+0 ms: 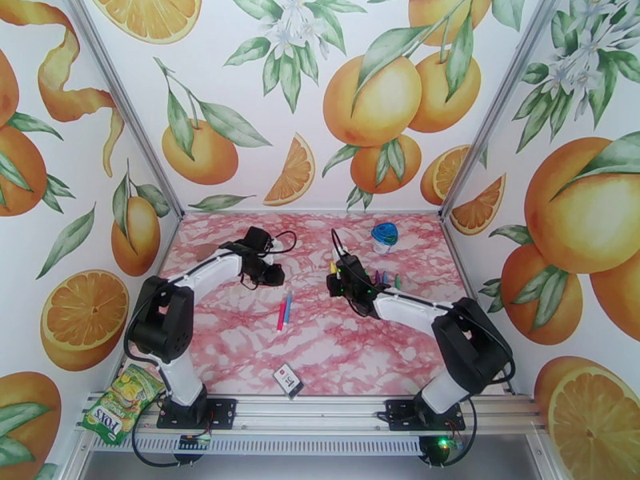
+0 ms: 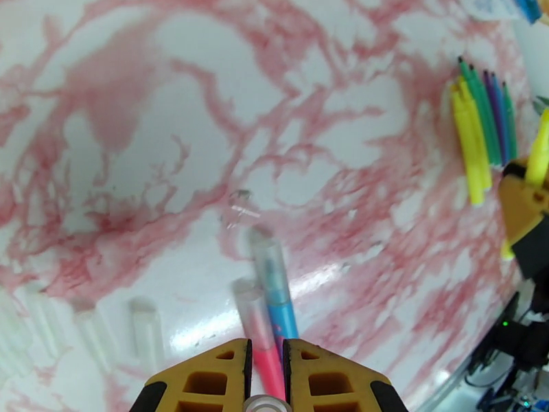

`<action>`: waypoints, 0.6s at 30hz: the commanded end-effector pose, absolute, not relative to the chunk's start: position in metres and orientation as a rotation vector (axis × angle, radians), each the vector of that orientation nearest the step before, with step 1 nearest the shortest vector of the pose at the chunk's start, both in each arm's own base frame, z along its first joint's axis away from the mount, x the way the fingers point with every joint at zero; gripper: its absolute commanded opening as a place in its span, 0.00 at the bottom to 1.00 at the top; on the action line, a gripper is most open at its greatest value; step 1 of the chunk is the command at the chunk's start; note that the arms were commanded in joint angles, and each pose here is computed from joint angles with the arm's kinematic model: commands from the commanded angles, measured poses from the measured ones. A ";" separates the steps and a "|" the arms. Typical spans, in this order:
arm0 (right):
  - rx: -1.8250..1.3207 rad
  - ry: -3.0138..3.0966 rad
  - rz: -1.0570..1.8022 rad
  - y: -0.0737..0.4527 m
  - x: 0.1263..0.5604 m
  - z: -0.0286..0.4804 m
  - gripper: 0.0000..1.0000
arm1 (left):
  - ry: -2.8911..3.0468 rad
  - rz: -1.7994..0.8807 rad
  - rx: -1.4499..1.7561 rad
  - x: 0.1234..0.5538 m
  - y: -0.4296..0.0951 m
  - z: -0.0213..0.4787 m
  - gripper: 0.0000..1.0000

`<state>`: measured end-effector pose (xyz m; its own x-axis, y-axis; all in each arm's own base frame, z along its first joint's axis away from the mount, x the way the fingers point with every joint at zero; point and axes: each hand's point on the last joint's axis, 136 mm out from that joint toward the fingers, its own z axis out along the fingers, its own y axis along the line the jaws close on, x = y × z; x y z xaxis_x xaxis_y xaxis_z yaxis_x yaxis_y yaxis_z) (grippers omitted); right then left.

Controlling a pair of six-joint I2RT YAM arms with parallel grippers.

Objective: Open the pen caps

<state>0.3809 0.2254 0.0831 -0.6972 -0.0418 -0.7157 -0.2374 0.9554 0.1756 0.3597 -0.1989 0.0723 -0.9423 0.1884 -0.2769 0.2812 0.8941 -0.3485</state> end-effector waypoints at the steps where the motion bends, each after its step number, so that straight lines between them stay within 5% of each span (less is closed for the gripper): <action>1: -0.125 2.376 0.240 0.212 0.389 0.073 0.05 | 2.856 -0.509 0.390 0.360 -0.196 0.068 0.00; 18: -0.113 2.480 0.044 0.191 0.398 0.035 0.13 | 2.978 -0.344 0.416 0.350 -0.186 0.025 0.03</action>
<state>0.3947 0.1992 0.0378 -0.7800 -0.0630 -0.6227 -0.1189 0.9917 0.0486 0.3434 -0.1855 0.0236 -0.9590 0.2463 -0.1399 0.2735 0.9338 -0.2308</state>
